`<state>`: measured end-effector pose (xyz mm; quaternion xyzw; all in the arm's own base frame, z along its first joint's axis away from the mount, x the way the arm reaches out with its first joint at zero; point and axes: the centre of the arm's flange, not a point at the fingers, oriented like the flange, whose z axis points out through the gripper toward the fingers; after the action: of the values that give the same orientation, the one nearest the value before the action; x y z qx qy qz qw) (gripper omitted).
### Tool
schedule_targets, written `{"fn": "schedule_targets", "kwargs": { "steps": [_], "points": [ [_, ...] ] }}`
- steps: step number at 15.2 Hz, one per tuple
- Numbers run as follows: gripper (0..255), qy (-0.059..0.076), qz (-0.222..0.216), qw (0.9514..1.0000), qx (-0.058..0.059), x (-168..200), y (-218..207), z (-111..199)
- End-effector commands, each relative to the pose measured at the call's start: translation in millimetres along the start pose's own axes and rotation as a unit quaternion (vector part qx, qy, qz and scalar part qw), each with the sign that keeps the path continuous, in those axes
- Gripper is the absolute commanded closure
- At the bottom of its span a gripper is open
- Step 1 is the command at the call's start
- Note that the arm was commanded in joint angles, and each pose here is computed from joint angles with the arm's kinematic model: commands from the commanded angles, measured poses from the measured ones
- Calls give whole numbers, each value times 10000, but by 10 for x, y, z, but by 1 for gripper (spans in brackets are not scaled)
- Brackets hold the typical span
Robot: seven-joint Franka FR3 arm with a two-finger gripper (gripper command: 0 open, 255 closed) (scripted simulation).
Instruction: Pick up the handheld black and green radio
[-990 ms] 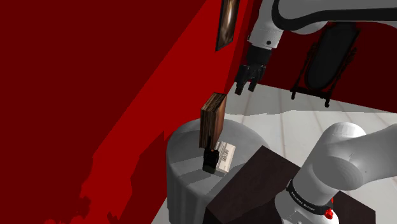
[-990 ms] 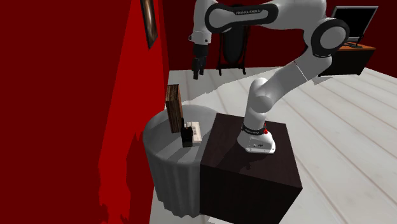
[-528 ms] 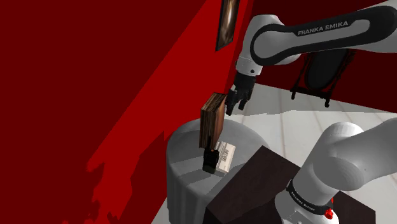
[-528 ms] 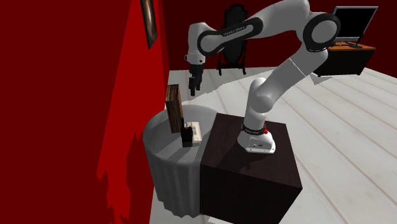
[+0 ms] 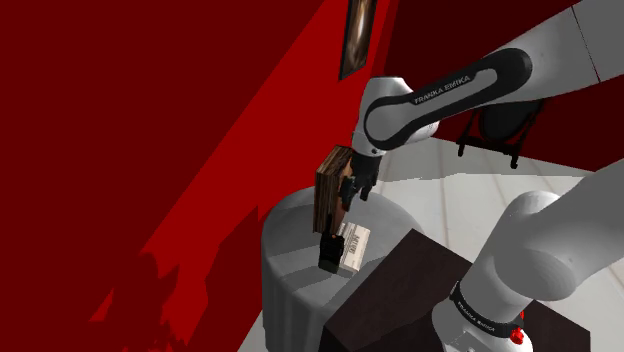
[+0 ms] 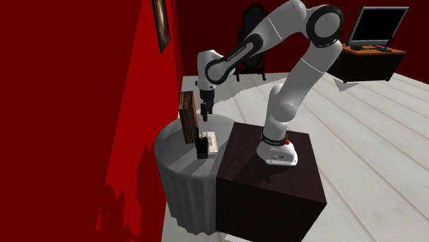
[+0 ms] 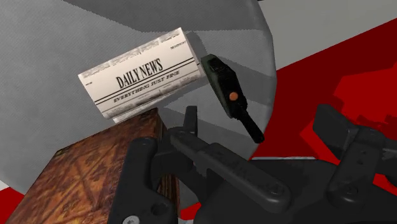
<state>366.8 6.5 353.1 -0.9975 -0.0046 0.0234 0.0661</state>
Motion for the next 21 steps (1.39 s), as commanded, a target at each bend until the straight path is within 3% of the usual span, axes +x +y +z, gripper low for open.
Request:
{"fn": "schedule_targets", "kwargs": {
  "steps": [1, 7, 17, 18, 21],
  "points": [
    [0, -56, -36, 10000, 4, 45, 10, 267],
    [0, -250, -142, 9996, 27, 208, 34, 1054],
    [0, -264, -150, 9995, 28, 238, 89, 1507],
    [255, -264, -150, 9995, 28, 241, 83, 1504],
    [255, -264, -150, 9995, 28, 241, 80, 1503]
  ]
}}
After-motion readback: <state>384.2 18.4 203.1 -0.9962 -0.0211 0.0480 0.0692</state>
